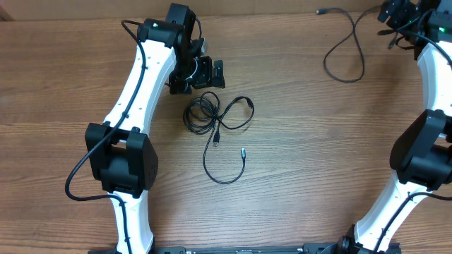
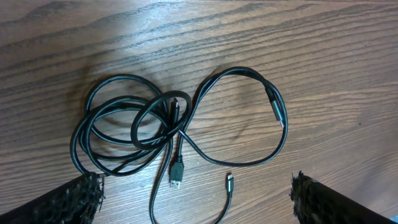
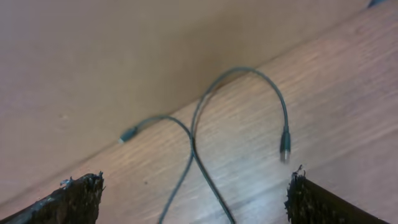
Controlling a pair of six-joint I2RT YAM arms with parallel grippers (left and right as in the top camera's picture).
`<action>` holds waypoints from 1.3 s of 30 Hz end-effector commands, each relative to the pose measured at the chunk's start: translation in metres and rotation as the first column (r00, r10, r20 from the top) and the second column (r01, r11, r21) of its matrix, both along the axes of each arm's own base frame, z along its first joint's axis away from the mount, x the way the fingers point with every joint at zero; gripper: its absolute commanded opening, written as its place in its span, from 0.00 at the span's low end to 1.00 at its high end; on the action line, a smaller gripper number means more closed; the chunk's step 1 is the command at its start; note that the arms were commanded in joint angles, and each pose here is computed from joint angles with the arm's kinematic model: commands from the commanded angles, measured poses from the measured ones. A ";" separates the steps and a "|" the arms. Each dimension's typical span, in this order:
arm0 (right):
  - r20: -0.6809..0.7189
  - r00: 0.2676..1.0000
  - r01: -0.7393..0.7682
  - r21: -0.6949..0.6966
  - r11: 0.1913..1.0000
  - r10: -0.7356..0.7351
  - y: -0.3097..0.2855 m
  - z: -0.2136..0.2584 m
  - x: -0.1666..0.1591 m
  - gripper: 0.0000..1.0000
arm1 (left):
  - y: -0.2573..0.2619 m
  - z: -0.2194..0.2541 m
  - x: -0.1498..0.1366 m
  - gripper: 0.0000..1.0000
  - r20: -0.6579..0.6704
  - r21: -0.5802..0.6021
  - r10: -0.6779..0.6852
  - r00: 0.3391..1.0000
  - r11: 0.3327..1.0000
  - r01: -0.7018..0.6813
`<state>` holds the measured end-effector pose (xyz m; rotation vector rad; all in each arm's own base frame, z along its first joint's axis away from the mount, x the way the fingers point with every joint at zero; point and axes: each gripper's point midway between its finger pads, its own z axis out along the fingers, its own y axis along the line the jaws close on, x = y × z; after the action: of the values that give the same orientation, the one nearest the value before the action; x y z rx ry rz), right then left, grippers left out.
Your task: Untangle cables
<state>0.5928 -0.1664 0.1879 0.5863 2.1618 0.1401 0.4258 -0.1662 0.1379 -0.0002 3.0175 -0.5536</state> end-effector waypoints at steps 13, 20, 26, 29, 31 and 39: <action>-0.195 0.980 -0.035 0.057 0.998 0.045 0.035 -0.043 -0.024 0.97 | -0.002 0.009 0.002 1.00 0.037 0.002 -0.027 0.999 1.000 0.027; -0.171 0.985 0.037 0.151 0.988 -0.010 0.051 0.025 -0.061 1.00 | -0.002 0.009 0.002 1.00 0.037 0.002 -0.027 0.999 1.000 0.027; -0.110 0.978 -0.132 0.338 0.932 0.178 0.106 0.083 -0.102 1.00 | -0.002 0.009 0.002 1.00 0.037 0.001 -0.027 0.999 1.000 0.027; -0.120 0.970 -0.151 0.378 0.913 0.210 0.119 0.098 -0.125 0.97 | -0.002 0.009 0.002 1.00 0.037 0.002 -0.027 0.999 1.000 0.027; -0.141 0.967 -0.145 0.387 0.910 0.214 0.124 0.103 -0.138 0.96 | -0.002 0.009 0.002 1.00 0.037 0.002 -0.027 0.999 1.000 0.027; -0.204 0.937 -0.188 0.394 0.900 0.285 0.155 0.116 -0.181 0.95 | -0.002 0.009 0.002 0.99 0.037 0.001 -0.027 0.999 1.000 0.027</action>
<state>0.4244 -0.0294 0.2851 0.6502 2.4874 0.6261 0.4258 -0.1662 0.1379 -0.0002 3.0175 -0.5536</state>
